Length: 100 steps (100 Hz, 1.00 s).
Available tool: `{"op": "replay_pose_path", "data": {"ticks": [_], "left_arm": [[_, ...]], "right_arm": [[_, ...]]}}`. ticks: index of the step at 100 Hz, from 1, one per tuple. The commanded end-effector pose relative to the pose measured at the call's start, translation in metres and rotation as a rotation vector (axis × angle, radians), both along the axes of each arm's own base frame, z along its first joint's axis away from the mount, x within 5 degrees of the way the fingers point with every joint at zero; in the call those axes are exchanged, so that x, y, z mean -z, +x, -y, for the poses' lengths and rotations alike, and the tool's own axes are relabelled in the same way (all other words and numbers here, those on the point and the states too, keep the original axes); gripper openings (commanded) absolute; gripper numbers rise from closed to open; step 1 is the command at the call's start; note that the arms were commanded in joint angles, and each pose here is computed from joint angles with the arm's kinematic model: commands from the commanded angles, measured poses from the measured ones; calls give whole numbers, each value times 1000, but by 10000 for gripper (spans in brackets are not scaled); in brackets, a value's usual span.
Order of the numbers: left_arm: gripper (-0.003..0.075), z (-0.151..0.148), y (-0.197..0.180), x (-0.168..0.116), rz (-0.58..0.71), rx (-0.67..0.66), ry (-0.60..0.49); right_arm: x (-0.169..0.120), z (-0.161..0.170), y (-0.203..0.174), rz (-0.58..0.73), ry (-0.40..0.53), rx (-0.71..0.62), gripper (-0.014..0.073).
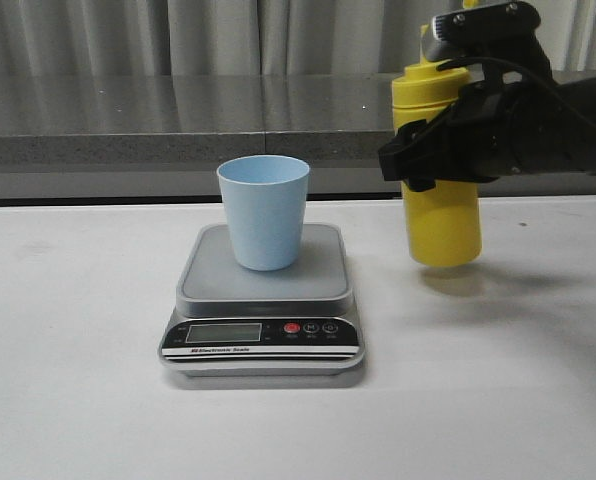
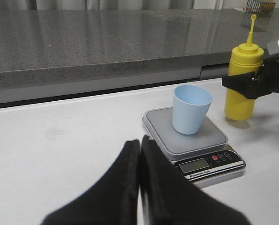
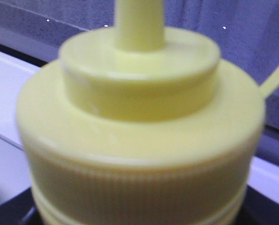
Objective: Pour seasoning into cup on scale with both arms
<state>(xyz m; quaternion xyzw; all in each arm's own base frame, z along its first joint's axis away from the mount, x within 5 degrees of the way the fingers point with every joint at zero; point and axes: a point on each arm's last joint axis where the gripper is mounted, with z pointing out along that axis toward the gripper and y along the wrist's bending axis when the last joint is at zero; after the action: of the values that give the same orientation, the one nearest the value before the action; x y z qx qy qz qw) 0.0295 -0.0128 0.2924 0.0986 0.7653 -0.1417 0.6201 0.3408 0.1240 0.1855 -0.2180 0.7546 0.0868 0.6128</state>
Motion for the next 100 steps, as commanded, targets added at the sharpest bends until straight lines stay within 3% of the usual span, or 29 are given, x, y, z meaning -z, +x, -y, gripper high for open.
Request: {"op": "replay_pose_path", "data": {"ticks": [1,29,55,82,100], "left_arm": [[-20,0,0,-14,81,-7,-40],[-20,0,0,-14,81,-7,-40],[-20,0,0,-14,81,-7,-40],[-20,0,0,-14,81,-7,-40],[-20,0,0,-14,81,-7,-40]], "right_arm": [[-42,-8,3,148,-67,-73,-58],[-62,-21,18,105,-370,-189,-58],[-80,-28,26,126,-720,-250,-58],[-83,-43,21,256,-1108,-371,-58],[-83,-54,16,325,-1315,-415,-58]]}}
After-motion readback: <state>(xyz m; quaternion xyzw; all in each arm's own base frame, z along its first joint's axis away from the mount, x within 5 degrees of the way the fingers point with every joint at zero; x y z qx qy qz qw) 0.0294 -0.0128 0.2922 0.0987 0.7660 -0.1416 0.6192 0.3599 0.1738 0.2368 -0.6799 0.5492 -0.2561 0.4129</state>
